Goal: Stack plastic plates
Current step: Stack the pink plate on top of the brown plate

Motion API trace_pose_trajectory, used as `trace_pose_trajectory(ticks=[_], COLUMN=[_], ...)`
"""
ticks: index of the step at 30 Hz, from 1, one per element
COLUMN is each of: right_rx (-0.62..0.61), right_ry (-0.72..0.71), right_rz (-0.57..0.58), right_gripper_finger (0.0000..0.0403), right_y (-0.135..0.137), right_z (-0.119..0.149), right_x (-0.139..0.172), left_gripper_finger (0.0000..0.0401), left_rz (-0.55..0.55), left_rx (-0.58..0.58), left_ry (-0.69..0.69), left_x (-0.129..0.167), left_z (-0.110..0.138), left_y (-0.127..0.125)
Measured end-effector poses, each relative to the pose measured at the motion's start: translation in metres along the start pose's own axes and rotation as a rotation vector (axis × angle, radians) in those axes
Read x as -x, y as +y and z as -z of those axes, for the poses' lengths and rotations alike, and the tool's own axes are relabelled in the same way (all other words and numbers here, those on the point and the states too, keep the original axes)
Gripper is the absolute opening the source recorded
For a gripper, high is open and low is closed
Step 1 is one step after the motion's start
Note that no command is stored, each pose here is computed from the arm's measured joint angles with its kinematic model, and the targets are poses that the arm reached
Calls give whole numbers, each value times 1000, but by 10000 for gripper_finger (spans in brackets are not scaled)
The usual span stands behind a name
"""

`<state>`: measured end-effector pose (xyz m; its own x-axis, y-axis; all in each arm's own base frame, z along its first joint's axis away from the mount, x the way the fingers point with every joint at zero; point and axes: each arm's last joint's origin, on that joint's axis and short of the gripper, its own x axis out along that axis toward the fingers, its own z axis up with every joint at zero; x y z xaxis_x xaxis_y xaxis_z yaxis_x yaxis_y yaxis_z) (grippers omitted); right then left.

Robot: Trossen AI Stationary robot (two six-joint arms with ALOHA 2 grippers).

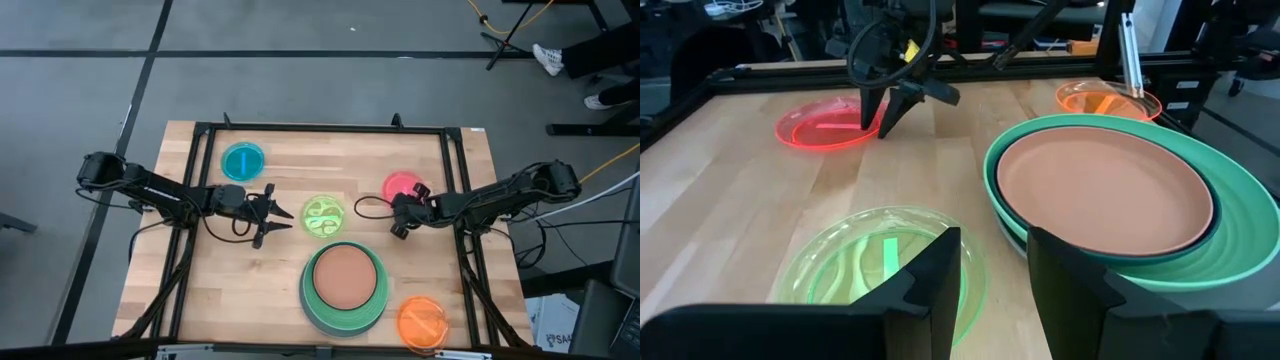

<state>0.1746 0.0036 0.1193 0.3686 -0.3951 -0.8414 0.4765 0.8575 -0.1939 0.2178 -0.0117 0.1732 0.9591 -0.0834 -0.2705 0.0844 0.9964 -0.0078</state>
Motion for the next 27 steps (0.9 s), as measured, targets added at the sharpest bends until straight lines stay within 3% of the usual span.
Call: trace_pose_trajectory(ticks=[8, 16, 27], right_rx=[0, -15, -12], right_ry=[-13, -83, -254], right_rz=[6, -44, -215], right_gripper_finger=[6, 3, 2], right_y=[0, 5, 20], right_z=[-1, -15, -66], right_x=[0, 5, 32], left_gripper_finger=[111, 111, 111], left_rz=[8, 18, 30], left_rx=[0, 0, 12], left_ry=[0, 0, 4], left_x=[0, 0, 0], left_z=[0, 0, 0], left_y=[0, -1, -3])
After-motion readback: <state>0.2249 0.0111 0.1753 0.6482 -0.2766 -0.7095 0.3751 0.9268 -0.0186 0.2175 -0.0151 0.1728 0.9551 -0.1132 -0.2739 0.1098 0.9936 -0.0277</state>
